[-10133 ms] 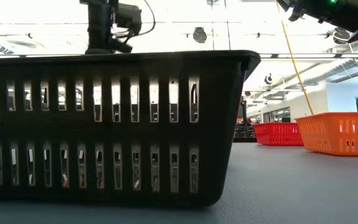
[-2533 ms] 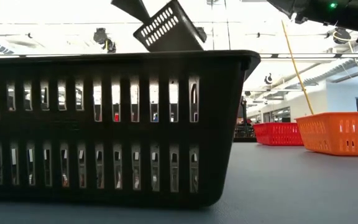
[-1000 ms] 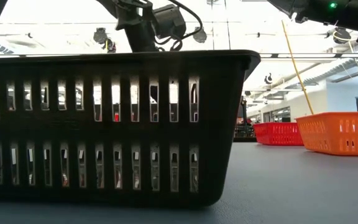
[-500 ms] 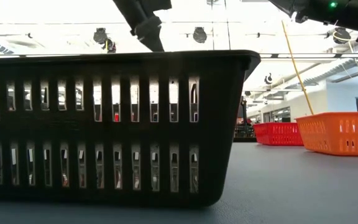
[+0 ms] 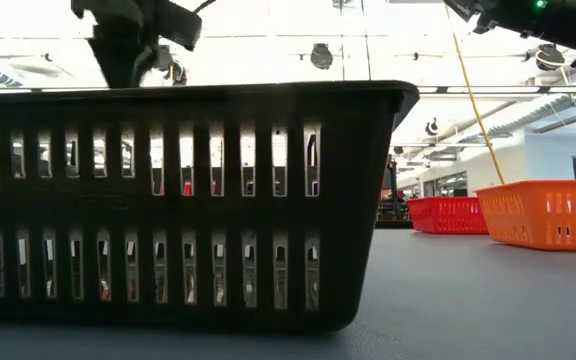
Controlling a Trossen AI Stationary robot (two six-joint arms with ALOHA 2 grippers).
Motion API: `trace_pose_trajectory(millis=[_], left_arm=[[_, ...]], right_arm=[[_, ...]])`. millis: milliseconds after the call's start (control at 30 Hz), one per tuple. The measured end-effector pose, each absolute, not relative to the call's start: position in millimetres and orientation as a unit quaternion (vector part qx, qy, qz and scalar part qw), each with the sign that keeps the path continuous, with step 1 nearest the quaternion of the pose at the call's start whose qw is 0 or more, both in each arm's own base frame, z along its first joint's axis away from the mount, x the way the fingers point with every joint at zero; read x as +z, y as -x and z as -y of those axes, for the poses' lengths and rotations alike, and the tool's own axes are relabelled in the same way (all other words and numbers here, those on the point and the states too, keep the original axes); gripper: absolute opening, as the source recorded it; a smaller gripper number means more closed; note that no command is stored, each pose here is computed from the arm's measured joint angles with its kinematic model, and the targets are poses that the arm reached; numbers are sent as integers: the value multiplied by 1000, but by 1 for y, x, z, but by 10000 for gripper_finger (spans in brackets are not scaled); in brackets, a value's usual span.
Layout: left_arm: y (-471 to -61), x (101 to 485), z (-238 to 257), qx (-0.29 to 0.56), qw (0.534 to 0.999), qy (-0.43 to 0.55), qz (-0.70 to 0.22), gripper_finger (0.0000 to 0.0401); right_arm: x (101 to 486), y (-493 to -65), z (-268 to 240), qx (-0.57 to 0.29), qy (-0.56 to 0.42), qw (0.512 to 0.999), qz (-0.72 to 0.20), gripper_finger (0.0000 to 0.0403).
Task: Stack baskets on shelf by color
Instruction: Stack the left orange bin on top of the orange bin on the shelf
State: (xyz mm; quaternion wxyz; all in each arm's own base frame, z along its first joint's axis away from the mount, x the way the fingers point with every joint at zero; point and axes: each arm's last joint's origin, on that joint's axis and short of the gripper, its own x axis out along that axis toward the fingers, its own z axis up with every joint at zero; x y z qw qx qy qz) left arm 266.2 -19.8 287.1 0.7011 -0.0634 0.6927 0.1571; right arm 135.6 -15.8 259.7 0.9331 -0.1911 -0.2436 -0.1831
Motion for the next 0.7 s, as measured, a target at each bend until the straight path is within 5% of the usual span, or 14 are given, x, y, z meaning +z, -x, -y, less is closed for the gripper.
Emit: trace_pose_trajectory(millis=[167,367,700], left_arm=[[-260,287,49,257,664,207,-671,120],[-257,279,81,324,644,258,-643,120],[-267,227,121,307,574,336,-681,129]], right_arm=[[261,-135,16,-182,181,933,254,66],[265,-132,15,-176,153,931,282,66],[268,-128,15,-181,165,924,293,66]])
